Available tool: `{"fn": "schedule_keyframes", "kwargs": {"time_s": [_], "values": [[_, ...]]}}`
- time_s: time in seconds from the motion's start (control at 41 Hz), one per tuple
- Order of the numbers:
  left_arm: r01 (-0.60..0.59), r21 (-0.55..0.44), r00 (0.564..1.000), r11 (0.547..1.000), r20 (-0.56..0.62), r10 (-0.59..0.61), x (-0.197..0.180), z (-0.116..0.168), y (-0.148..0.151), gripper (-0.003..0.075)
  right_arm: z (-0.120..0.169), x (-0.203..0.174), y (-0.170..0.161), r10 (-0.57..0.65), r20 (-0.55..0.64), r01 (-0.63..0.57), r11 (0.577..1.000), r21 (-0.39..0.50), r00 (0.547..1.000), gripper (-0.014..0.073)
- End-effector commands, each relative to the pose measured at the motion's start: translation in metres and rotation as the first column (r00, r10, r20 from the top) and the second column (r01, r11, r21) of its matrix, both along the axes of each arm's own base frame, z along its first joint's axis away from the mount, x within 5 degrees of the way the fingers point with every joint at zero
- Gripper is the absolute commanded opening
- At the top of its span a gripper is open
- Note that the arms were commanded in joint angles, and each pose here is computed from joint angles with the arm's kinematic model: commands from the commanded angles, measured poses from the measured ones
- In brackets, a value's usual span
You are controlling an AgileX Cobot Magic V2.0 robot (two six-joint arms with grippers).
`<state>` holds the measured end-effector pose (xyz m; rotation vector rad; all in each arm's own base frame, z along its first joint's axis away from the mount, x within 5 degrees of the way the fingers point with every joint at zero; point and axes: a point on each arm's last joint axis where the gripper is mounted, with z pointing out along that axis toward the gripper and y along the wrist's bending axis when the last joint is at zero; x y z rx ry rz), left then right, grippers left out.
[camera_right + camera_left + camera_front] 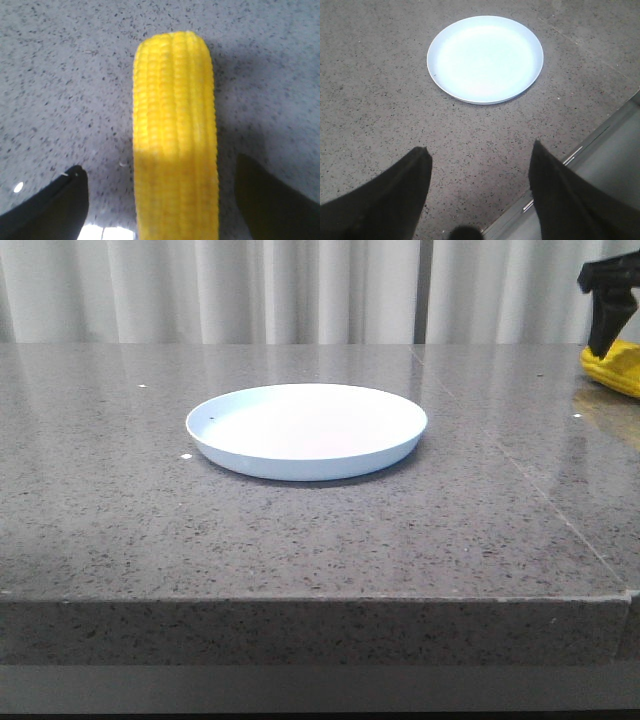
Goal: Place corn on plate with both arms
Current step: 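Lower the right gripper onto the yellow corn cob and grasp it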
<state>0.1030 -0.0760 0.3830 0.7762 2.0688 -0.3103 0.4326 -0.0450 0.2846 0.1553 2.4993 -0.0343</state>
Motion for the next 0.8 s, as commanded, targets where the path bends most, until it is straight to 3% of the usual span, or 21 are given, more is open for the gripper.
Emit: {"fn": "schedule_keyframes", "kwargs": {"time_s": [0.0,0.244,0.317,0.438,0.512,0.78], "values": [[0.004,-0.061,0.998,0.998,0.069,0.001,0.0,0.013,-0.001,0.0418,0.025,0.005,-0.004,0.005,0.124,-0.001,0.999,-0.036,0.992,0.0616],[0.004,-0.061,0.998,0.998,0.069,0.001,0.0,0.013,-0.001,0.0418,0.015,0.014,-0.005,0.007,0.136,-0.002,0.999,-0.042,0.991,0.061],[0.004,-0.061,0.998,0.998,0.069,0.001,0.0,0.013,-0.001,0.0418,0.015,0.014,-0.005,0.007,0.137,-0.002,0.999,-0.042,0.991,0.0538],[0.004,-0.061,0.998,0.998,0.069,0.001,0.0,0.013,-0.001,0.0418,0.014,0.014,-0.005,0.007,0.131,-0.002,0.999,-0.041,0.991,0.0312],[0.004,-0.061,0.998,0.998,0.069,0.001,0.0,0.013,-0.001,0.0418,0.016,0.013,-0.005,0.007,0.132,-0.002,0.999,-0.041,0.991,0.0248],[0.004,-0.061,0.998,0.998,0.069,0.001,0.0,0.013,-0.001,0.0418,0.056,-0.006,0.005,0.004,0.215,-0.007,1.0,0.01,0.977,0.0239]]}}
